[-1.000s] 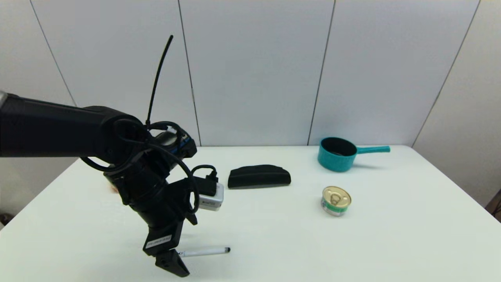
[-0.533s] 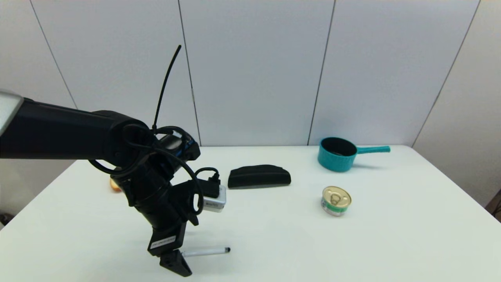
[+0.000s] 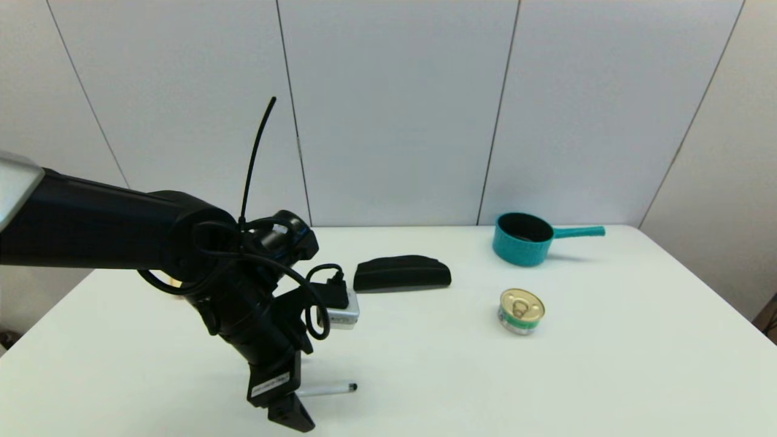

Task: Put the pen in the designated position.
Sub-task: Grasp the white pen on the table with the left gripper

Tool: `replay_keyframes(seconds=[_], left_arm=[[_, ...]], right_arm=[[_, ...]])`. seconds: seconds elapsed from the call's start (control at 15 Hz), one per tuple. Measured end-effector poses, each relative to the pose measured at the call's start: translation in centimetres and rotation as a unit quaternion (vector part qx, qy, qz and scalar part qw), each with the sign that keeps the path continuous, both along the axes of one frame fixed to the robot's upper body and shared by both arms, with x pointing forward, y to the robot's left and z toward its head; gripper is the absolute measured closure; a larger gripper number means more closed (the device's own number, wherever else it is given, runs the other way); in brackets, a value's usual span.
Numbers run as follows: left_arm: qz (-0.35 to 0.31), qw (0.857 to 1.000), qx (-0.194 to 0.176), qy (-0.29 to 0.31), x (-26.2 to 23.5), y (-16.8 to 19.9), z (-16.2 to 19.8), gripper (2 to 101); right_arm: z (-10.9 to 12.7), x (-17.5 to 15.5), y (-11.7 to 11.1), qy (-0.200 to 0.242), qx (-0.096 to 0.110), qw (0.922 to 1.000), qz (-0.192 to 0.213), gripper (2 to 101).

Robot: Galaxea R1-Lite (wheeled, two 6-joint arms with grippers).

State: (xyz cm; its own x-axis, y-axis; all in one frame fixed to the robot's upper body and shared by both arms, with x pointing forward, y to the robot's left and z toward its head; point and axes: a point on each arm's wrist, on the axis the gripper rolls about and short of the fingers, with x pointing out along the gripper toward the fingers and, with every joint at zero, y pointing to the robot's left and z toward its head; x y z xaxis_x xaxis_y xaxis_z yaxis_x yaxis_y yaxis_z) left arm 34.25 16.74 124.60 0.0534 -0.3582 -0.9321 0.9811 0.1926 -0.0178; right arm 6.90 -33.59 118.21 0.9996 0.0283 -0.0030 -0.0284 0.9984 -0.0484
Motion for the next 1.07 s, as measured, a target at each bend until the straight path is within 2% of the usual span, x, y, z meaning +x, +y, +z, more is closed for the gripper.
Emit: replay_keyframes(seconds=[0.47,1.07], left_arm=[[-0.002,0.999,0.024,-0.040,-0.2,-0.2,0.0,5.3],[-0.004,0.999,0.032,-0.022,-0.4,-0.2,-1.2,5.3]], right_arm=[[0.0,0.0,0.0,0.000,0.000,1.0000,0.000,4.3],[0.0,0.0,0.0,0.000,0.000,1.0000,0.000,4.3]])
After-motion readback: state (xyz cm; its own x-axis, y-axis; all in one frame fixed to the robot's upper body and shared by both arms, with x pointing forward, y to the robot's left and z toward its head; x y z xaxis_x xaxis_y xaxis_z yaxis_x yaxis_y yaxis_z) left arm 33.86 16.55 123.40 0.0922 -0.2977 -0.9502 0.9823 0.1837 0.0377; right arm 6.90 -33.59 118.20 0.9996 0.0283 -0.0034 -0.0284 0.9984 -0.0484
